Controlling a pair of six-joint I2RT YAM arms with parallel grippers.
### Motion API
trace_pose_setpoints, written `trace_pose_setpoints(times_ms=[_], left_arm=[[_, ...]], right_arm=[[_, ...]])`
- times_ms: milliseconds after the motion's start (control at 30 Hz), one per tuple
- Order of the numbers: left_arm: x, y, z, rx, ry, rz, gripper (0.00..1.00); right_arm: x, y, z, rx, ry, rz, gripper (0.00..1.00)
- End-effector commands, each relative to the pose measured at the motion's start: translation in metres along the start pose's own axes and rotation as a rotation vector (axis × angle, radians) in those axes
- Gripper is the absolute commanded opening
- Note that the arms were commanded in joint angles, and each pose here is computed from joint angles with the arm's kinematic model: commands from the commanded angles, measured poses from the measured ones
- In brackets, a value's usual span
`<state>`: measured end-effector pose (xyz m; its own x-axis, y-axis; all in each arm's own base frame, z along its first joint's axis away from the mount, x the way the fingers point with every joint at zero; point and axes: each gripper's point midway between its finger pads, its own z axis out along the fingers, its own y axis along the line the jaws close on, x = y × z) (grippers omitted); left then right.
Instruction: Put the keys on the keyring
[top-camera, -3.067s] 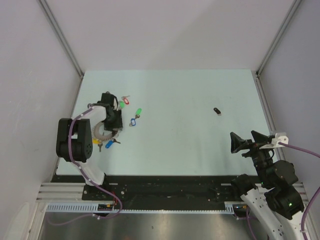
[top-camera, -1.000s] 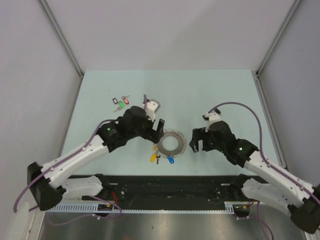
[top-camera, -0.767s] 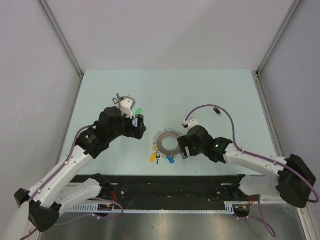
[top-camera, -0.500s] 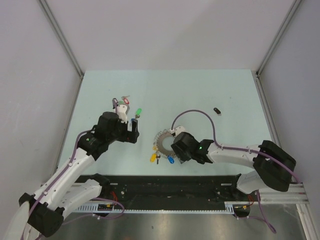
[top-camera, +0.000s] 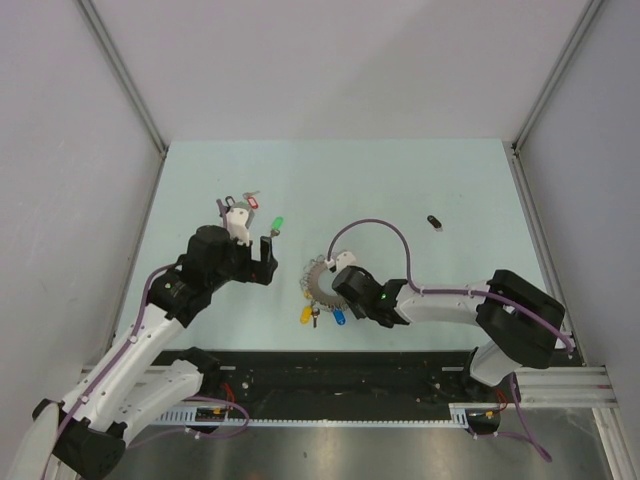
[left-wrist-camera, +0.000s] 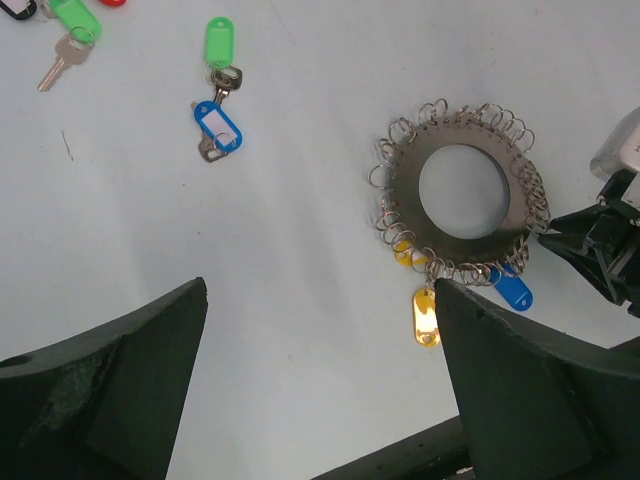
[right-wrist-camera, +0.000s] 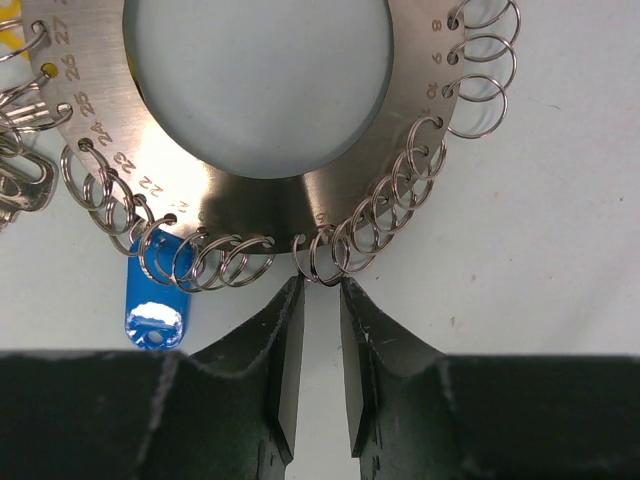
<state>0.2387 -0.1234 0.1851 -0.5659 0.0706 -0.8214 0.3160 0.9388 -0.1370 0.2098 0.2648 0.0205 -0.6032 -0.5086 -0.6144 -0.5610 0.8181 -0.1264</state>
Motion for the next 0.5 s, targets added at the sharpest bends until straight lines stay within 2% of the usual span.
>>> trace_pose_setpoints(times_ms=[0, 233, 467], left_arm=[[-0.006, -0.002, 0.001, 0.017, -0.025, 0.012, 1.0], [-0.005, -0.001, 0.0, 0.016, -0.028, 0.013, 1.0], [-0.005, -0.003, -0.002, 0.026, -0.037, 0.015, 1.0]], right_arm=[[-0.033, 0.005, -0.003, 0.022, -0.106, 0.028, 0.26], [-0.055, -0.012, -0.017, 0.084, -0.187, 0.096, 0.38], [-0.052, -0.023, -0.01, 0.064, -0.152, 0.117, 0.42]])
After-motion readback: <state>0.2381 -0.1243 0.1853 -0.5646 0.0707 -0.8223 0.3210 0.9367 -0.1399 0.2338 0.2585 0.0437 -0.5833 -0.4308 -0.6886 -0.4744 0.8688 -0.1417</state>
